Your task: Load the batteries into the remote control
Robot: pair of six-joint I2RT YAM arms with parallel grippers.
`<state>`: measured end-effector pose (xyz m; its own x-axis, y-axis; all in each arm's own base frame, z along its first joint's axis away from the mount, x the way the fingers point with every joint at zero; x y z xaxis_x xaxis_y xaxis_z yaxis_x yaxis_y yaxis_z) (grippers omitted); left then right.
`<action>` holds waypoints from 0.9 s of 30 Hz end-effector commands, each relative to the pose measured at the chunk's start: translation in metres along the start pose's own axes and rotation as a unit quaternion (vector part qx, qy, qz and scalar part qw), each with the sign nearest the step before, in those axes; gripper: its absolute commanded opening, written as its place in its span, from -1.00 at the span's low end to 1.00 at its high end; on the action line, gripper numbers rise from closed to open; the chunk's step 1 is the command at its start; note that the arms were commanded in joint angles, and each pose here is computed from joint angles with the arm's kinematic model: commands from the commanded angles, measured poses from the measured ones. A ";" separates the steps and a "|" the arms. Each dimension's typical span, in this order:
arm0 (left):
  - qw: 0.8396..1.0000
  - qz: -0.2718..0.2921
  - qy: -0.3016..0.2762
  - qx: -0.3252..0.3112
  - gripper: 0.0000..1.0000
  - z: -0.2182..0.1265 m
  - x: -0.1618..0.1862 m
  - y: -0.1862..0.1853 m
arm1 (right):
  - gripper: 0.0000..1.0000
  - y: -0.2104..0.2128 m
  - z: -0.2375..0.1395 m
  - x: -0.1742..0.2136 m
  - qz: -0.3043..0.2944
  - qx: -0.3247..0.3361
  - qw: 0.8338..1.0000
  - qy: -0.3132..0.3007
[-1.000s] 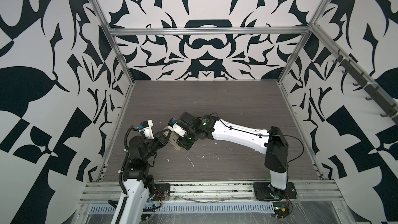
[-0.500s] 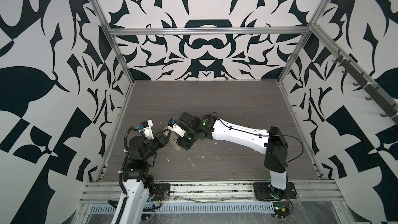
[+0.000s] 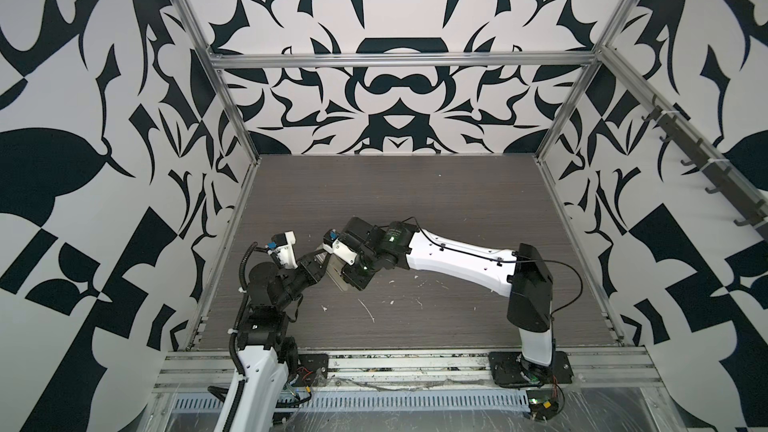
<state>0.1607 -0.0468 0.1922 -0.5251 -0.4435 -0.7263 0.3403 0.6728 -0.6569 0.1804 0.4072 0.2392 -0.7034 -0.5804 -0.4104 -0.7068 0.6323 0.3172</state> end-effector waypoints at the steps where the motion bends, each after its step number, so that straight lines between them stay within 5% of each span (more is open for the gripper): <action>1: 0.999 0.019 -0.011 0.031 -1.00 -0.002 -0.009 -0.011 | -0.91 0.007 -0.012 -0.010 -0.004 -0.007 1.000 -0.030; 27: 0.999 0.018 -0.014 0.038 -1.00 -0.002 -0.008 -0.012 | -0.59 0.009 -0.016 -0.014 -0.003 -0.010 0.999 -0.045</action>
<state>0.1610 -0.0469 0.1930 -0.5220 -0.4434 -0.7287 0.3461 0.6707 -0.6560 0.1808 0.4075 0.2394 -0.7060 -0.5758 -0.4124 -0.7038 0.6353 0.3178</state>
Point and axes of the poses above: each gripper's point midway between its finger pads, its own z axis out along the fingers, its own y axis along the line the jaws close on, x = y × z, the point moved 10 cm from there along -z, back along the fingers, and after that the axes turned 13 degrees about z, right-handed, at the moved point
